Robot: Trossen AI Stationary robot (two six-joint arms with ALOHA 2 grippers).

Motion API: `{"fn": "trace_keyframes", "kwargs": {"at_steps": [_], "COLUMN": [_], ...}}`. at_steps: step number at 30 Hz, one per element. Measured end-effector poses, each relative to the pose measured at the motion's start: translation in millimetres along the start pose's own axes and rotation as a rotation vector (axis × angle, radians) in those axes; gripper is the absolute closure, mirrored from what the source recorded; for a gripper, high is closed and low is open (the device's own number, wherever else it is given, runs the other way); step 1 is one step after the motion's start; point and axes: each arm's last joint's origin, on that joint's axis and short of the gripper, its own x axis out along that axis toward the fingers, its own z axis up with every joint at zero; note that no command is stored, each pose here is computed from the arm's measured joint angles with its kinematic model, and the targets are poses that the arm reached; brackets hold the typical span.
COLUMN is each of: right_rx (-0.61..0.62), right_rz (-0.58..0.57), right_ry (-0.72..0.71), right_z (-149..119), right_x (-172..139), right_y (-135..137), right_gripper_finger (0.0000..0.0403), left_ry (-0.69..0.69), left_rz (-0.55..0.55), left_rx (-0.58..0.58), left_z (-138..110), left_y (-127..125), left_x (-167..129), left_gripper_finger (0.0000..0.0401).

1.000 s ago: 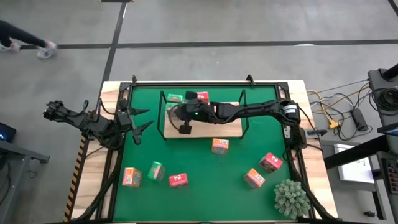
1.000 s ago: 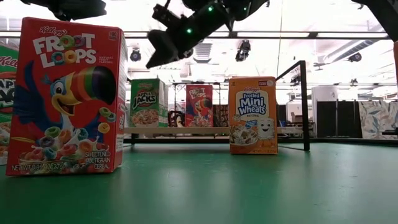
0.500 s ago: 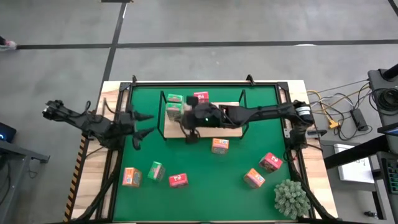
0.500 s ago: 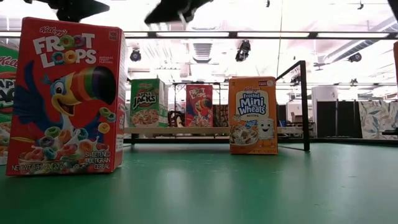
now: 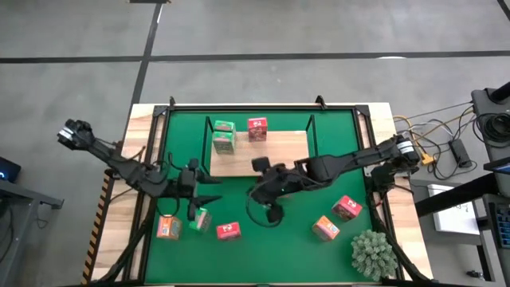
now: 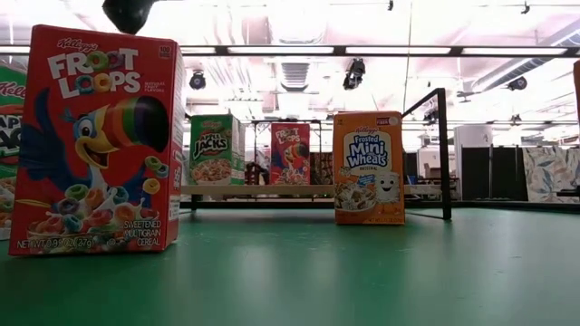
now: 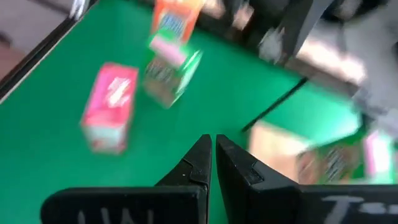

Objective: Stack cereal on shelf
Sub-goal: Put the left red cereal box on the shelf aligned with the other red cereal box

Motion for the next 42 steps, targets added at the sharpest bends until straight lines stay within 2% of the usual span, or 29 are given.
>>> {"fn": "trace_keyframes", "kwargs": {"at_steps": [4, 10, 17, 23, 35, 38, 42], "right_rx": [0.072, 0.161, 0.183, 0.209, 0.195, 0.204, 0.212], "right_rz": [0.053, 0.068, 0.069, 0.062, 0.084, 0.085, 0.08], "right_ry": [0.152, 0.338, 0.41, 0.355, 0.167, 0.1, 0.024], "right_z": [-12.3, -30.5, -37.2, -33.0, -28.9, -28.4, -30.2], "right_x": [-5.3, -10.1, -12.3, -8.8, 8.9, 17.4, 35.2], "right_y": [14.5, 22.1, 23.6, 23.6, 44.1, 48.3, 53.0], "right_gripper_finger": [0.039, 0.039, 0.039, 0.039, 0.0386, 0.0359, 0.0293], "left_ry": [0.055, 0.166, 0.301, 0.409, 0.492, 0.492, 0.498], "left_rz": [-0.035, -0.072, -0.068, -0.028, 0.022, 0.023, 0.021], "left_rx": [-0.01, -0.029, -0.011, 0.05, 0.081, 0.087, 0.108], "left_z": [6.4, 9.7, 11.6, 12.8, 2.9, 2.4, 1.9], "left_y": [-17.7, -44.3, -70.5, -84.0, -89.6, -89.4, -89.0], "left_x": [3.9, 7.4, 13.0, 20.2, 27.4, 27.5, 27.2], "left_gripper_finger": [0.0191, 0.0191, 0.0191, 0.0191, 0.0191, 0.0191, 0.0191]}}
